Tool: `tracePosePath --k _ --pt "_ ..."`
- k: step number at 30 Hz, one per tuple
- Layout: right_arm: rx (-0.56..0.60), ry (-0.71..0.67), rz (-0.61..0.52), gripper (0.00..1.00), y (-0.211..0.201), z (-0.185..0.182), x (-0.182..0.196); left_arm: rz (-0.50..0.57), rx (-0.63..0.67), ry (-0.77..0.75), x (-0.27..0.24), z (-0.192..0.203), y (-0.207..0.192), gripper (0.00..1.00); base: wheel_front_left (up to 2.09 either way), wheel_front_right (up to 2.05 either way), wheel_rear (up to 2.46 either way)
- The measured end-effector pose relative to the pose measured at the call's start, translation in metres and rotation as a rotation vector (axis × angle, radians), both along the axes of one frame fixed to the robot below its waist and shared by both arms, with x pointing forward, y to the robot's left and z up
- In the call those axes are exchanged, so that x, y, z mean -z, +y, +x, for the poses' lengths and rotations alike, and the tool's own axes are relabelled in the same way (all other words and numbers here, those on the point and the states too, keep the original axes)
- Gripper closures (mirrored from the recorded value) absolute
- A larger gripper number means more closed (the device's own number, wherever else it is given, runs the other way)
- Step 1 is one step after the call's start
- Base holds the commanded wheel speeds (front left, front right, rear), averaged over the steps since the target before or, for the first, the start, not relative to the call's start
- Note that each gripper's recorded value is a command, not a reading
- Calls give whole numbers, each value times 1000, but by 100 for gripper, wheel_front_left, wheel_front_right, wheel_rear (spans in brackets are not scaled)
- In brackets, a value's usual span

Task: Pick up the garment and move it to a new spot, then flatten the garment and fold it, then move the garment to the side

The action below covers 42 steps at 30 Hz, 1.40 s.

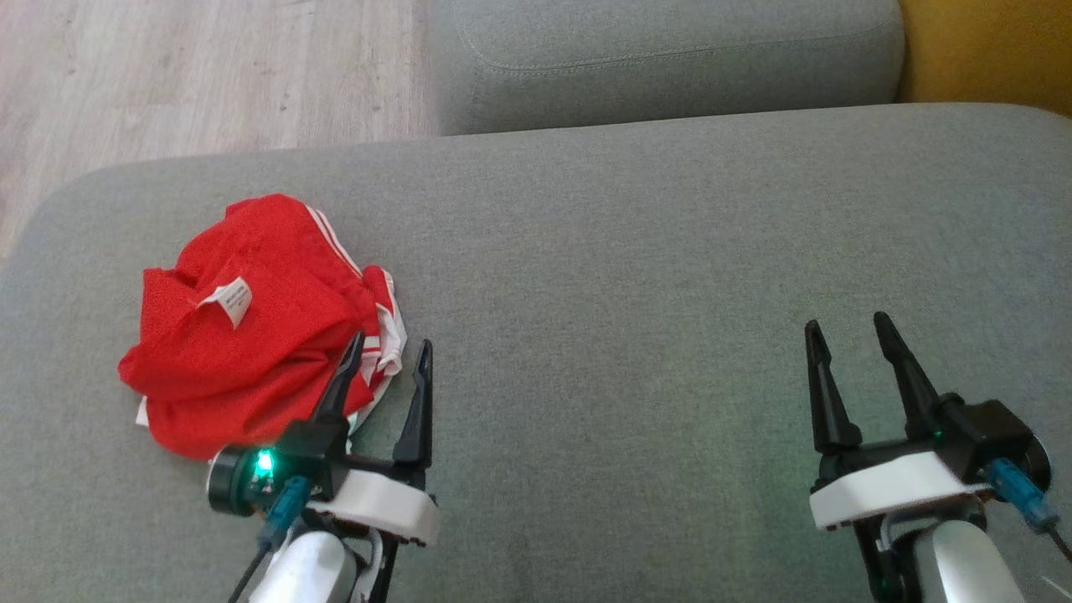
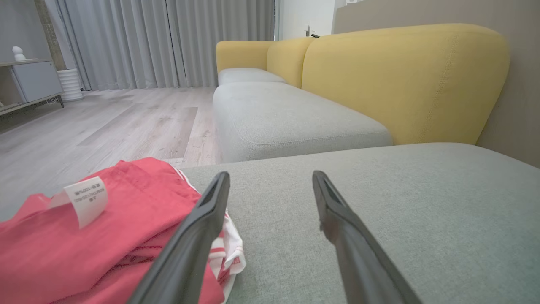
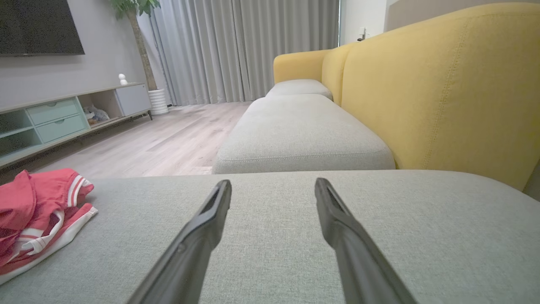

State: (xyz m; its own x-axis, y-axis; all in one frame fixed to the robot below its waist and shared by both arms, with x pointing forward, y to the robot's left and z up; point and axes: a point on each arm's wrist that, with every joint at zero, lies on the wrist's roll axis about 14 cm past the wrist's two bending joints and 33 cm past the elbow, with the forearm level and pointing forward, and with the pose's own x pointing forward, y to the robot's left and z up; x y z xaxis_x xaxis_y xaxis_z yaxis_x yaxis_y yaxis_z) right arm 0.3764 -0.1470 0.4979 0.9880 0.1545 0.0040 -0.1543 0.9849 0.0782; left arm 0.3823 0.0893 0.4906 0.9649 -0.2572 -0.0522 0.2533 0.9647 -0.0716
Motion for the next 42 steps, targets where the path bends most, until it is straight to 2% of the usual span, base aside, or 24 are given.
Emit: tracePosePath --k 3,7,15,21,31,42 --pt "-2 -11 -4 0 1 0 -2 -15 5 -15 -5 0 -3 0 0 0 0" --pt "0 -56 3 0 0 2 -14 -97 -27 -45 -19 4 1 0 0 0 0" --pt "41 -71 75 0 -11 2 -16 -213 -60 -76 -31 0 8 0 0 0 0" --pt "49 5 87 0 -12 -4 10 -183 -18 -53 -16 -4 -1 0 0 0 0" --pt "16 14 -19 0 -6 -6 20 -95 17 -53 -2 -7 -9 0 0 0 0" --pt "-52 12 -5 0 18 1 20 -91 -73 -74 -7 -8 20 0 0 0 0"
